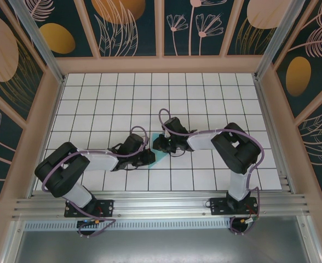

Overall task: Fold a paper plane with a square sheet of paper (pick it up from the middle)
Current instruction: Fourth fold the wing at the center of the table.

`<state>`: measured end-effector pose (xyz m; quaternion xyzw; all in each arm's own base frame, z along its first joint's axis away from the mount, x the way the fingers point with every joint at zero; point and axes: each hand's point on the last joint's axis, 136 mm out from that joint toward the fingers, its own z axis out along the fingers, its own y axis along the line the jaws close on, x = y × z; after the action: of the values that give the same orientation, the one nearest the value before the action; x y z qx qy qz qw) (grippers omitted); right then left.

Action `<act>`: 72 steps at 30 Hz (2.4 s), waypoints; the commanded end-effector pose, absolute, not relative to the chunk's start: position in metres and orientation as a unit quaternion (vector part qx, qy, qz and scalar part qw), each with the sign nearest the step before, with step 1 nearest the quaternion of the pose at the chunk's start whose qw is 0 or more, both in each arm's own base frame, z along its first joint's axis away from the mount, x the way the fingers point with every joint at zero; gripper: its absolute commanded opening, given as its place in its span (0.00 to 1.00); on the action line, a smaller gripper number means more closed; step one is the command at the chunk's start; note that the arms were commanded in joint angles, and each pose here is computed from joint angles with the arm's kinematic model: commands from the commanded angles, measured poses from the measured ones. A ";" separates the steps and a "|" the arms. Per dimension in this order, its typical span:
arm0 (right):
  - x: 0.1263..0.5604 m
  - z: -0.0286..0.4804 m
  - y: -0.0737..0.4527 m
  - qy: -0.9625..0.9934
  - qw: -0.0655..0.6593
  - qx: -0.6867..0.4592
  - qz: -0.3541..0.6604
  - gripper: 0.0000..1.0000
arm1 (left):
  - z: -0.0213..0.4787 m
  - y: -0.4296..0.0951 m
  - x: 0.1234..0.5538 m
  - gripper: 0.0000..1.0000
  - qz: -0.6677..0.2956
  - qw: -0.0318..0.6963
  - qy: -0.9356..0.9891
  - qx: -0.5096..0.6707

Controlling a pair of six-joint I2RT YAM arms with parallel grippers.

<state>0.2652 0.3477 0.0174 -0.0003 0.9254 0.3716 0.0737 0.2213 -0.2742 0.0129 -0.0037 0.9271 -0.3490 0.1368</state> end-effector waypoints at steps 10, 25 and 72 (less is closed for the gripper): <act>0.235 -0.047 0.314 0.963 0.018 0.017 0.267 0.21 | -0.027 -0.237 0.174 0.13 -0.291 0.061 0.955 0.009; 0.231 -0.049 0.311 0.965 0.018 0.020 0.262 0.19 | 0.061 -0.281 0.216 0.16 -0.388 0.148 0.909 0.022; 0.228 -0.053 0.313 0.968 0.016 0.020 0.250 0.20 | 0.022 -0.229 0.162 0.13 -0.360 0.110 0.926 -0.012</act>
<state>0.2643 0.3525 0.0165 -0.0025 0.9272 0.3663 0.0787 0.1644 -0.2373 0.0153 0.0054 0.9238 -0.3678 0.1060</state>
